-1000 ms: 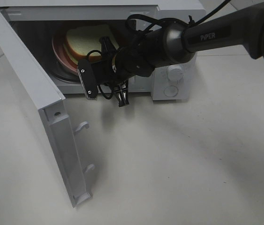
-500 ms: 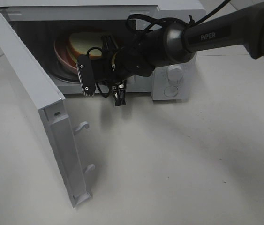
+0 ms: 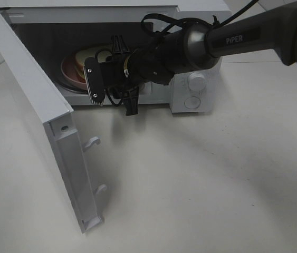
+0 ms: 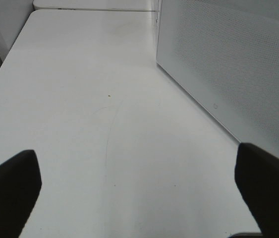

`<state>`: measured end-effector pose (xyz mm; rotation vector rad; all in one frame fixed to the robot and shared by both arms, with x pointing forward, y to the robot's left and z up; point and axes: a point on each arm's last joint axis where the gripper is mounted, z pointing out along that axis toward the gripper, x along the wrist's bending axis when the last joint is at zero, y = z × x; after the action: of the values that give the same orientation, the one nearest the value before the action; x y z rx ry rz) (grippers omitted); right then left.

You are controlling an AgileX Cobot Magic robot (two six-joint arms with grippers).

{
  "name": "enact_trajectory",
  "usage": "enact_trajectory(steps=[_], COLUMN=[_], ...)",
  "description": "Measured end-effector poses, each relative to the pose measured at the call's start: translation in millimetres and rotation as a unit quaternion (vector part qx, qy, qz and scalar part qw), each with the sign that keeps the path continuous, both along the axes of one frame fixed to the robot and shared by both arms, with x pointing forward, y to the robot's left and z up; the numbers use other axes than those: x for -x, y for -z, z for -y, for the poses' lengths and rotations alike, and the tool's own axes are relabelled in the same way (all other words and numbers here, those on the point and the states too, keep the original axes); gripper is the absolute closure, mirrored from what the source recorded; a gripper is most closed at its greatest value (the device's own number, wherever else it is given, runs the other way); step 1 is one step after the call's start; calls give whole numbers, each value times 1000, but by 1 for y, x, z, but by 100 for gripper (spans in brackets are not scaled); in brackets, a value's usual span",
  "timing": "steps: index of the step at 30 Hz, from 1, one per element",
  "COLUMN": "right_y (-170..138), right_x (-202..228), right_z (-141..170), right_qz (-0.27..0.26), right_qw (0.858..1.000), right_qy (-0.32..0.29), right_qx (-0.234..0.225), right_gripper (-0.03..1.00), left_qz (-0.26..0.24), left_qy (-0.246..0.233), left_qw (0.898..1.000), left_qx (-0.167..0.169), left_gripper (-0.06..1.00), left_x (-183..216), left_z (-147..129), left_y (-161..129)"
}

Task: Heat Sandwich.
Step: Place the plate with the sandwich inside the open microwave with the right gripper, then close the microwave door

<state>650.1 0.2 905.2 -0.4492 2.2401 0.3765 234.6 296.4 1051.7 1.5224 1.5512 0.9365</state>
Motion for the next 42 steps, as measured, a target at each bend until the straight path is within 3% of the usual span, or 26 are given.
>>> enact_trajectory(steps=[9, 14, 42], right_y=[-3, -24, -48], right_x=[0, 3, 94], right_z=[0, 3, 49], right_qz=[-9, -11, -53], right_qw=[999, 998, 998], right_qy=[19, 41, 18], right_qx=[-26, -53, -30], right_gripper=[46, 46, 46], left_qz=[0, 0, 0], left_qy=[0, 0, 0], left_qw=[1000, 1000, 1000], left_qx=[0, 0, 0], left_gripper=[-5, -5, -5], left_x=[0, 0, 0], left_z=[0, 0, 0], left_y=[0, 0, 0])
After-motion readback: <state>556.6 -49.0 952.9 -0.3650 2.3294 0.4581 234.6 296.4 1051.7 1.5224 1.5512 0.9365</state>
